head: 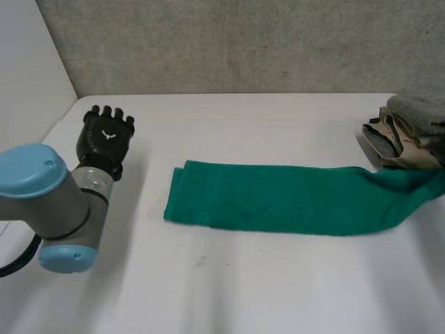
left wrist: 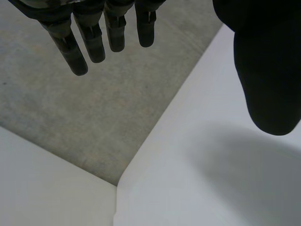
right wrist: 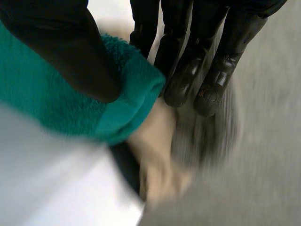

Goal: Fold the laundry.

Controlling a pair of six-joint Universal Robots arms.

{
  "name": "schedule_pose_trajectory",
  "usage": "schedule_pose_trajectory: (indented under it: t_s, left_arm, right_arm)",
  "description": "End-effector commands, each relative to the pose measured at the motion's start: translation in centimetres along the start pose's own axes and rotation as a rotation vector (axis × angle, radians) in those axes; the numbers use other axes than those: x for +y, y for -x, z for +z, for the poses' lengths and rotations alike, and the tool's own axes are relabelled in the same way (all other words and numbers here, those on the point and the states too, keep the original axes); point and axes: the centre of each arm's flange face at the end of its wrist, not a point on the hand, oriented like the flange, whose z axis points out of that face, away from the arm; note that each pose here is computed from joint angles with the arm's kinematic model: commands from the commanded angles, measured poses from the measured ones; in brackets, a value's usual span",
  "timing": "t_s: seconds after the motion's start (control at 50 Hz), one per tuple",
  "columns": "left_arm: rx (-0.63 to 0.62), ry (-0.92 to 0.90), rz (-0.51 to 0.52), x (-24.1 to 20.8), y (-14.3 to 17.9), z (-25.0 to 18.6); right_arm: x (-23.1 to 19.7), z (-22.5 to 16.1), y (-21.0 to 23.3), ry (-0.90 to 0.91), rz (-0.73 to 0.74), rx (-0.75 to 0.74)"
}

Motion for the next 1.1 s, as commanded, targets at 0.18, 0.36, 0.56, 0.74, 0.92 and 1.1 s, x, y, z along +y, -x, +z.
schedule_pose_trajectory:
  t_s: [0.18,0.36,0.56,0.74,0.92,1.1]
  left_arm:
    - [-0.074,0.036,-0.127,0.0,4.3,-0.6]
    - [-0.04,0.056,-0.125,0.5,3.2,-1.2]
    - [0.04,0.008,-0.126,-1.1,0.1,-1.6]
    - [0.123,-0.071,-0.155,-3.8,-2.6,-3.0]
    - [0.211,-0.085,-0.167,-4.0,-5.9,-3.3]
    - [0.218,-0.078,-0.167,-3.8,-6.1,-3.4]
  right_arm:
    - [-22.2,-7.0,17.6,-0.84,-0.096,-0.276]
    - [-23.0,-9.6,28.3,-0.98,-0.116,-0.512]
    - [-24.1,-10.1,26.7,-0.882,0.038,-0.481]
    - [-19.8,-8.1,17.0,-0.526,0.451,-0.387]
    - [-13.2,-7.9,17.6,-0.197,0.464,-0.473]
    - [-9.0,-5.4,18.0,-0.068,0.459,-0.457]
